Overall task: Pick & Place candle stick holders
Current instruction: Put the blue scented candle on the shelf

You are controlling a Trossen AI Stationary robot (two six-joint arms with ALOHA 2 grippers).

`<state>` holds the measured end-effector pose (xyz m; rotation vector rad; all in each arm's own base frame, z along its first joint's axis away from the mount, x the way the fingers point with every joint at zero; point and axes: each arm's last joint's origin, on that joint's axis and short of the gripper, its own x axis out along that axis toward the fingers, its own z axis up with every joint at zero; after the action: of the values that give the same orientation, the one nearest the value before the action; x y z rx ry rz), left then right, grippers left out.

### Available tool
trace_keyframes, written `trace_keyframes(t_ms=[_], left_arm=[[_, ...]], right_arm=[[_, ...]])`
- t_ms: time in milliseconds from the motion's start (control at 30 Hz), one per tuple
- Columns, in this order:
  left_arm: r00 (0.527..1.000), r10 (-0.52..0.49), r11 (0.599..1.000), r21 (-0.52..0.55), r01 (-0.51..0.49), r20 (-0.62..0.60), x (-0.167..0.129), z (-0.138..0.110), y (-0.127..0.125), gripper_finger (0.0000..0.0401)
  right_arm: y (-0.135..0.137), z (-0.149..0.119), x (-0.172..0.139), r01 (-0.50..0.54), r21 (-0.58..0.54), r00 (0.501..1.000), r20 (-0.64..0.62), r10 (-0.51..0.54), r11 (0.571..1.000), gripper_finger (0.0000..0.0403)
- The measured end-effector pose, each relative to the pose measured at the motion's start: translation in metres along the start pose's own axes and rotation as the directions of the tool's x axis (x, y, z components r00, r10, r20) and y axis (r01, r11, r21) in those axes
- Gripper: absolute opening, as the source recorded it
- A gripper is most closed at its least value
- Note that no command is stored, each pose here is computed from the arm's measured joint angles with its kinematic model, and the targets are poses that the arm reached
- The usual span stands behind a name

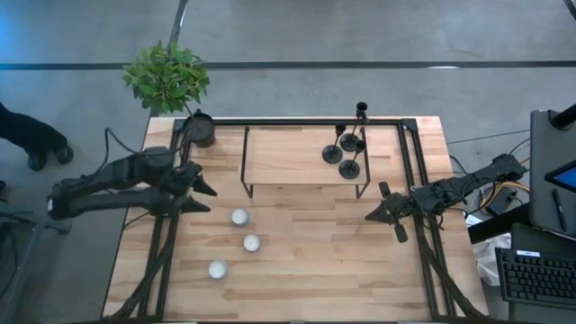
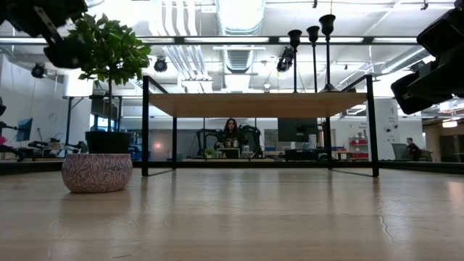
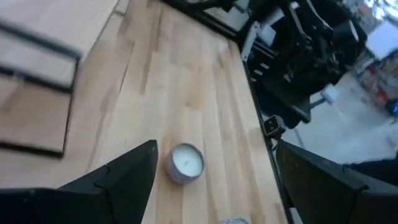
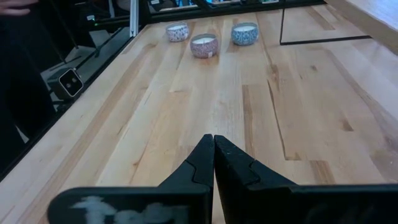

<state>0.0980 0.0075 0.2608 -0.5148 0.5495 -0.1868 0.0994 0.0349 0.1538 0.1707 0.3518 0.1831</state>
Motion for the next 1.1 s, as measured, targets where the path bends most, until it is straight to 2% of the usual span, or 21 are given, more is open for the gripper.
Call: trace_keyframes(t_ms=[167, 333, 400, 500, 667, 833, 1100], left_arm=[[0.997, -0.003, 0.991, 0.136, 0.013, -0.075, 0.025, -0.003, -0.018, 0.0322], [0.979, 0.169, 0.948, 0.291, -0.129, -0.117, 0.055, -0.017, -0.038, 0.0322], [0.967, 0.223, 0.933, 0.313, -0.176, -0.122, 0.062, -0.023, -0.042, 0.0321], [0.951, 0.271, 0.925, 0.314, -0.215, -0.146, 0.07, -0.029, -0.043, 0.0321], [0.955, 0.269, 0.932, 0.285, -0.224, -0.127, 0.073, -0.026, -0.045, 0.0323], [0.952, 0.302, 0.923, 0.265, -0.281, -0.041, 0.069, -0.019, -0.046, 0.0319], [0.933, 0.357, 0.924, 0.164, -0.345, -0.05, 0.071, -0.02, -0.036, 0.0329]], right_arm=[[0.0, 0.0, 0.0, 0.0, 0.0, 1.0, 0.001, 0.0, 1.0, 0.0008], [0.0, 0.0, 0.0, 0.0, 0.0, 1.0, 0.001, 0.0, 1.0, 0.0008], [0.0, 0.0, 0.0, 0.0, 0.0, 1.0, 0.001, 0.0, 1.0, 0.0008], [0.0, 0.0, 0.0, 0.0, 0.0, 1.0, 0.0, 0.0, 1.0, 0.0008], [0.0, 0.0, 0.0, 0.0, 0.0, 1.0, -0.002, 0.0, 1.0, 0.0008], [0.0, 0.0, 0.0, 0.001, -0.001, 1.0, -0.006, -0.001, 1.0, 0.0008], [0.0, 0.0, 0.0, 0.001, -0.001, 1.0, -0.005, -0.001, 1.0, 0.0008]])
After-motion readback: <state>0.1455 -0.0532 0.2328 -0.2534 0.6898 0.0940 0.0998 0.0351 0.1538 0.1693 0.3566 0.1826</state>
